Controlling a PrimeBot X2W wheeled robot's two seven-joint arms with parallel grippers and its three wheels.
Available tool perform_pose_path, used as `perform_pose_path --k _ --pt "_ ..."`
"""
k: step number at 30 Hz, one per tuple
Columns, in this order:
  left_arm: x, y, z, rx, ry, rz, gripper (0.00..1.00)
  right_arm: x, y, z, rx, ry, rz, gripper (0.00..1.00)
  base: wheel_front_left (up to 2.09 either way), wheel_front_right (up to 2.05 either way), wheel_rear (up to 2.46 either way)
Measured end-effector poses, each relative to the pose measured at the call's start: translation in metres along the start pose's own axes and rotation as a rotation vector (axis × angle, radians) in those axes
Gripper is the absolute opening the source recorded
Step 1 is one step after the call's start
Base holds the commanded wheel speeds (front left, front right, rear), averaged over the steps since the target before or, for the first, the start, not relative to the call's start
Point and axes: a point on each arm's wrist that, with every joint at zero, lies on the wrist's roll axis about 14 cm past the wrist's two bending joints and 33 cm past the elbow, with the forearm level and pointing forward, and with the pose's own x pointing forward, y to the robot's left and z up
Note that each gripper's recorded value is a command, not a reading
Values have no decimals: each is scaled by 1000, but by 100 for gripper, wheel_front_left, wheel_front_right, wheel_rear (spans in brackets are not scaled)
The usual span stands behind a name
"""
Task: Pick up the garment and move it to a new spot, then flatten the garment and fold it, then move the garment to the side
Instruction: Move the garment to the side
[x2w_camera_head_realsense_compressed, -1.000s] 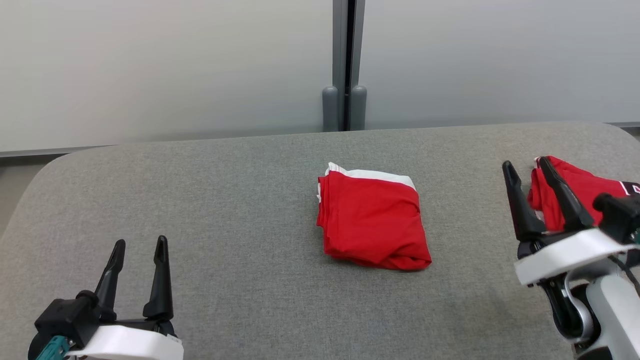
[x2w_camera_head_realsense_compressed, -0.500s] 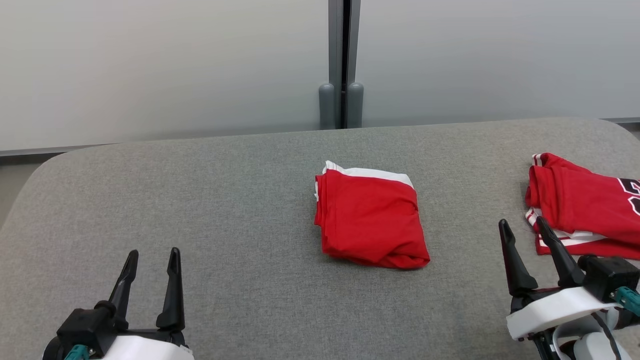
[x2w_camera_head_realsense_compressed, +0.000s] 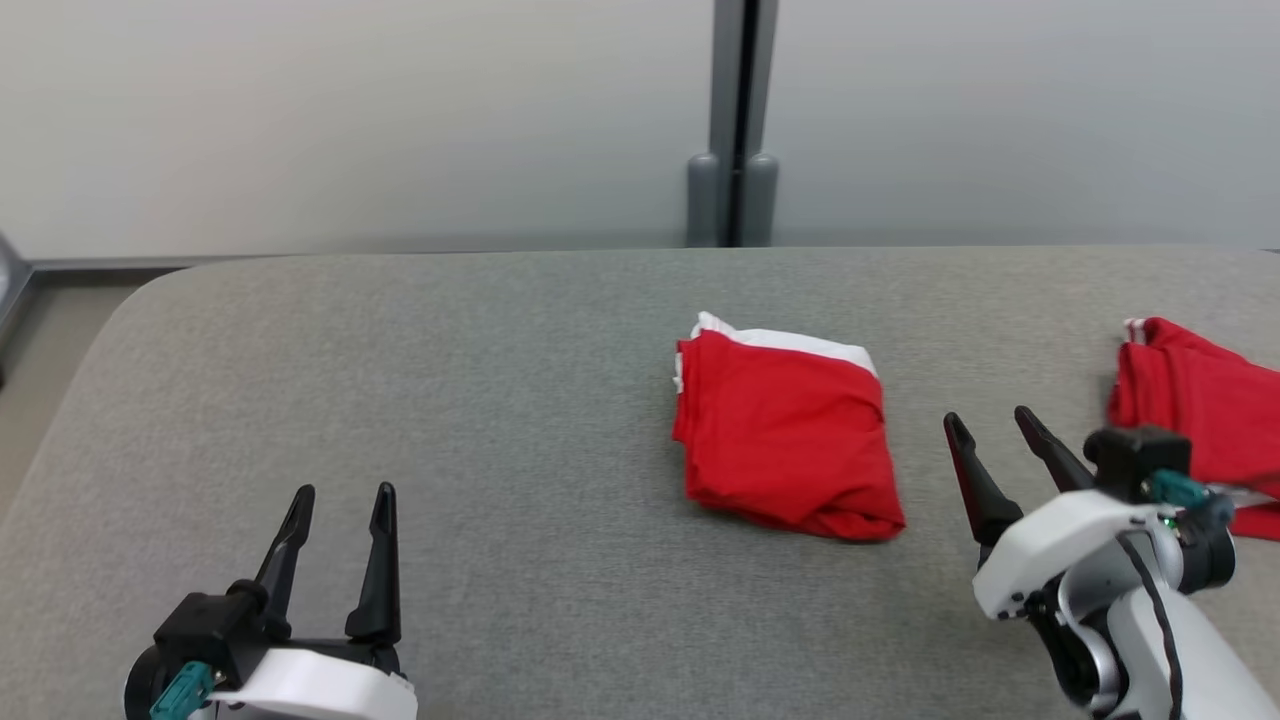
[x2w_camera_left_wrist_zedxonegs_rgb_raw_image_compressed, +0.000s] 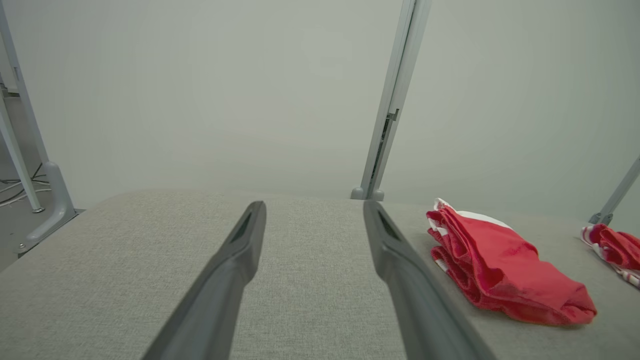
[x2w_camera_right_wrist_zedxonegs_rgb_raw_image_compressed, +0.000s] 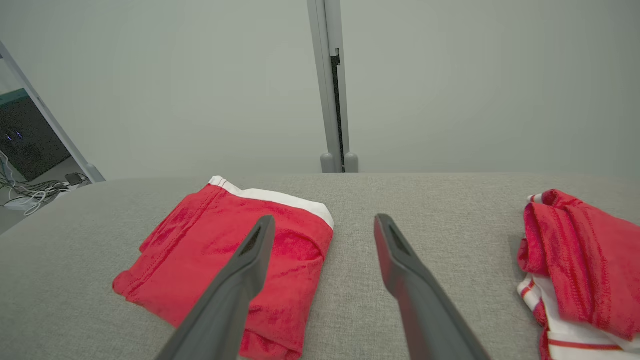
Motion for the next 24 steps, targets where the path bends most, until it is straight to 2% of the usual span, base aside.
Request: perform_pose_path --k 6,12,18,24 --pt "-2 14 -1 1 2 43 100 36 -8 -38 20 258 -19 100 0 0 0" --pt "-8 33 -6 3 23 104 100 66 -1 -66 124 435 -24 100 0 0 0" --pt "-10 49 -11 4 42 154 100 71 4 -112 238 665 -37 100 0 0 0" --pt "-9 58 -14 8 52 183 100 80 17 -124 325 733 -22 100 0 0 0"
